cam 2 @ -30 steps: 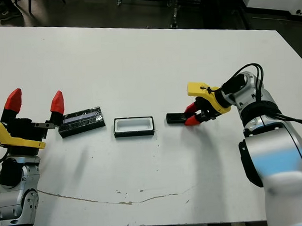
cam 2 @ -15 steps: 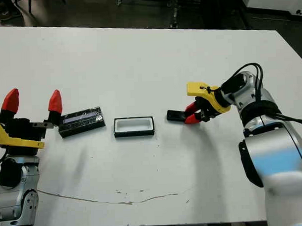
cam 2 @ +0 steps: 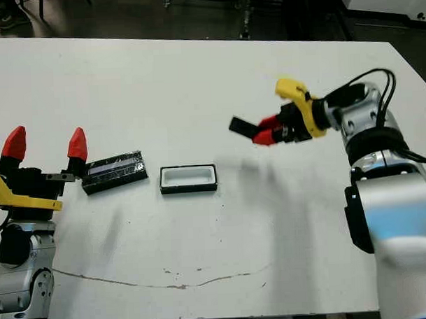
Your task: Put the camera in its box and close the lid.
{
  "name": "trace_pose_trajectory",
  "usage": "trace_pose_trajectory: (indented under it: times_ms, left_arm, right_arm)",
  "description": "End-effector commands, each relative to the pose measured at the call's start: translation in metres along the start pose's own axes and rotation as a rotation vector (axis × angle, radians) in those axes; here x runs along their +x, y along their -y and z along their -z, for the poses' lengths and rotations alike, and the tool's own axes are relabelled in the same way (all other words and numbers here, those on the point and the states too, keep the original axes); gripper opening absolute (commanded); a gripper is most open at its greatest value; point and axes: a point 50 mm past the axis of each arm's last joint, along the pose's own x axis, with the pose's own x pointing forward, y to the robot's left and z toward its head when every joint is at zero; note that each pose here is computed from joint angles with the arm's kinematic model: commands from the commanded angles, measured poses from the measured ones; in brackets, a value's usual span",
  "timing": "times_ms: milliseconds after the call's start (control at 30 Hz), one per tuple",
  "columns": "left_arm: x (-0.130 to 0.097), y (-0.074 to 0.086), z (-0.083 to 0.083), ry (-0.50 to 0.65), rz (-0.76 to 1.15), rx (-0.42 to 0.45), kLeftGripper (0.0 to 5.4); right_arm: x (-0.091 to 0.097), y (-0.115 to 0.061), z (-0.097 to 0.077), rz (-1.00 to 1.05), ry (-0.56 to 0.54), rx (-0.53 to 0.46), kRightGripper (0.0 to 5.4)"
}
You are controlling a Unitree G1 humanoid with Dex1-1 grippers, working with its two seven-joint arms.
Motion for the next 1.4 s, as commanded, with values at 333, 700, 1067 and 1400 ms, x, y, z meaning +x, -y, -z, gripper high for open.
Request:
trace_pose_trajectory:
  times_ms: [333,700,1067,1400]
  left_arm:
    - [-0.003,-0.001,0.002,-0.021,-0.004,0.002,5.4]
    - [-0.003,-0.002,0.001,-0.017,-0.01,0.021,5.4]
    - [-0.003,-0.002,-0.001,-0.012,-0.004,0.022,5.4]
    - [-0.003,-0.002,-0.001,-0.015,-0.015,0.025,5.4]
  right_arm:
    - [0.02,-0.003,-0.049,-0.117,-0.063,-0.149,1.66]
    - [0.045,-0.019,-0.074,-0.27,-0.018,-0.206,1.66]
    - [0.058,-0.03,-0.076,-0.303,0.006,-0.184,1.66]
    - [0.069,-0.041,-0.074,-0.351,-0.005,-0.226,1.66]
